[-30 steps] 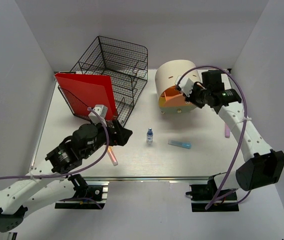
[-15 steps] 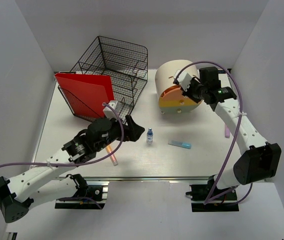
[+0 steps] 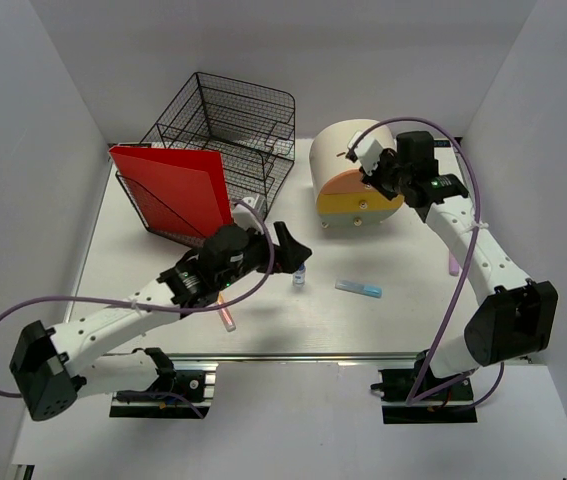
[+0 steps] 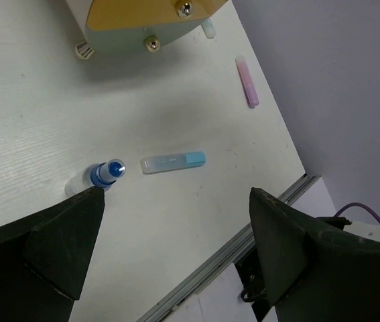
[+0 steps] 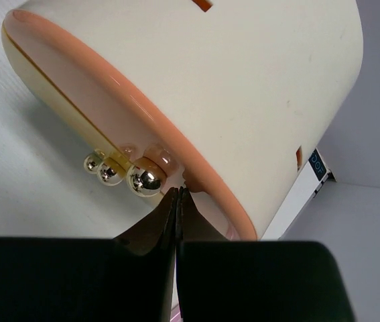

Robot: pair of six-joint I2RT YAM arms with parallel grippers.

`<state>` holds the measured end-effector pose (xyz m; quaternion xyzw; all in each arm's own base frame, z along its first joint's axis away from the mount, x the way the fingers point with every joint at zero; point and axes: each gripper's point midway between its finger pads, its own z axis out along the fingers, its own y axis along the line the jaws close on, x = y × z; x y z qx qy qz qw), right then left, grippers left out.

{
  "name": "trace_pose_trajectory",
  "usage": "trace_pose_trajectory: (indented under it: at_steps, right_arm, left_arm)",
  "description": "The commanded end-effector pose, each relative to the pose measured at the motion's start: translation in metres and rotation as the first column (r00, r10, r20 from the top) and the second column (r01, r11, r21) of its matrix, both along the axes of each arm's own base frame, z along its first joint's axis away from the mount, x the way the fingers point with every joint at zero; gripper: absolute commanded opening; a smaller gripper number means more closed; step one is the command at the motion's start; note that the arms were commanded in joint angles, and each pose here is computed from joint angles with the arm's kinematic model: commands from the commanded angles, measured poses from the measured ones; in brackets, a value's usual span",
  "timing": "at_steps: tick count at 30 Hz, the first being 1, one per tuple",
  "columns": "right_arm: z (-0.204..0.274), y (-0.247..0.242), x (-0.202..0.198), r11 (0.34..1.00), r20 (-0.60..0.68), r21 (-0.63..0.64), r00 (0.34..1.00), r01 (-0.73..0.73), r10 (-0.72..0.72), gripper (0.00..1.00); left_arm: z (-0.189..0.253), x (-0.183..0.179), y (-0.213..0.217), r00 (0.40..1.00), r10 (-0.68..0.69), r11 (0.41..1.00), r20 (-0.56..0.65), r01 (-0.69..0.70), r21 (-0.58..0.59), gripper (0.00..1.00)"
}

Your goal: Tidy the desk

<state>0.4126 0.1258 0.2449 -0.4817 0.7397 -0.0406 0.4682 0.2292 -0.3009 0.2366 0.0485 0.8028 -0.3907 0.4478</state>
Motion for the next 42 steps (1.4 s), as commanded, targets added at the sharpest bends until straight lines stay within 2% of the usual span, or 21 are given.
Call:
trace_pose_trajectory:
  at_steps: [1,6,8,9,10,12,14,16,17,18,20,21,23,24,27,29,31,32,34,38,42]
  right_arm:
    - [0.023,0.000,0.006,1.000,0.084,0.026,0.996,0.013,-0.015,0.00]
    - [0.027,0.001,-0.031,0.994,0.055,0.111,0.998,-0.014,0.008,0.00]
    - [0.034,-0.005,-0.052,0.977,0.063,0.209,0.997,0.039,-0.053,0.04]
    - [0.039,-0.006,-0.053,0.963,0.091,0.263,0.992,0.056,-0.083,0.20]
    - [0.054,-0.009,-0.066,0.930,0.102,0.356,0.985,0.093,-0.137,0.57]
    - [0.035,-0.009,-0.077,0.906,0.028,0.403,0.988,0.128,-0.152,0.76]
    - [0.025,-0.003,-0.082,0.865,-0.107,0.464,0.981,0.192,-0.160,0.77]
    - [0.001,0.003,-0.085,0.845,-0.244,0.472,0.958,0.252,-0.150,0.67]
    - [-0.003,0.011,-0.088,0.811,-0.309,0.514,0.942,0.281,-0.130,0.60]
    - [-0.010,0.013,-0.090,0.791,-0.353,0.531,0.928,0.305,-0.121,0.49]
    - [-0.016,0.026,-0.088,0.745,-0.411,0.582,0.908,0.326,-0.076,0.37]
    - [-0.023,0.028,-0.089,0.710,-0.455,0.600,0.887,0.368,-0.075,0.29]
    - [-0.022,0.031,-0.080,0.665,-0.456,0.640,0.887,0.385,-0.074,0.24]
    - [-0.028,0.032,-0.081,0.634,-0.490,0.647,0.868,0.423,-0.080,0.25]
    - [-0.028,0.026,-0.069,0.561,-0.482,0.680,0.865,0.472,-0.144,0.30]
    - [-0.023,0.023,-0.062,0.505,-0.479,0.705,0.860,0.497,-0.177,0.35]
    - [-0.028,0.018,-0.057,0.465,-0.481,0.714,0.849,0.524,-0.218,0.49]
    - [-0.022,0.018,-0.051,0.448,-0.452,0.741,0.865,0.501,-0.219,0.51]
    - [-0.029,0.014,-0.046,0.407,-0.474,0.740,0.845,0.535,-0.248,0.55]
    - [-0.038,0.014,-0.035,0.346,-0.525,0.735,0.812,0.584,-0.256,0.57]
    - [-0.049,0.015,-0.026,0.319,-0.557,0.722,0.789,0.614,-0.258,0.53]
  left_arm:
    - [0.023,0.004,-0.027,0.999,-0.047,0.996,0.019,0.048,-0.077,0.98]
    - [0.023,0.021,-0.061,0.997,-0.072,0.989,0.009,0.072,-0.127,0.98]
    - [0.020,0.026,-0.070,0.997,-0.076,0.987,-0.005,0.075,-0.139,0.97]
    - [0.020,0.026,-0.072,0.996,-0.084,0.987,-0.004,0.083,-0.140,0.97]
    - [0.020,0.026,-0.073,0.996,-0.084,0.987,-0.005,0.082,-0.139,0.94]
    - [0.029,0.027,-0.067,0.998,-0.066,0.988,0.022,0.069,-0.139,0.89]
    - [0.044,0.023,-0.055,0.998,-0.047,0.988,0.048,0.054,-0.142,0.73]
    - [0.053,0.023,-0.040,0.997,-0.008,0.993,0.077,0.017,-0.121,0.58]
    - [0.047,0.019,-0.031,0.998,0.004,0.997,0.058,0.001,-0.084,0.45]
    - [0.056,0.014,-0.018,0.997,0.018,0.996,0.080,-0.011,-0.089,0.41]
    - [0.048,0.009,0.002,0.996,0.056,0.998,0.069,-0.054,-0.042,0.37]
    - [0.048,0.006,0.011,0.995,0.070,0.997,0.066,-0.068,-0.037,0.40]
    - [0.040,-0.006,0.036,0.993,0.100,0.995,0.060,-0.100,-0.016,0.57]
    - [0.039,-0.011,0.043,0.993,0.109,0.994,0.055,-0.108,-0.021,0.76]
    - [0.025,-0.025,0.071,0.989,0.145,0.989,0.043,-0.145,-0.013,0.89]
    - [0.026,-0.033,0.087,0.984,0.172,0.985,0.044,-0.171,-0.029,0.90]
    - [0.018,-0.037,0.095,0.983,0.182,0.983,0.032,-0.182,-0.024,0.90]
    - [0.021,-0.040,0.100,0.981,0.191,0.981,0.033,-0.190,-0.044,0.90]
    - [0.017,-0.043,0.104,0.980,0.198,0.979,0.026,-0.197,-0.046,0.90]
    - [0.011,-0.046,0.108,0.979,0.205,0.977,0.008,-0.204,-0.053,0.90]
    - [0.012,-0.047,0.110,0.978,0.207,0.977,0.008,-0.206,-0.056,0.90]
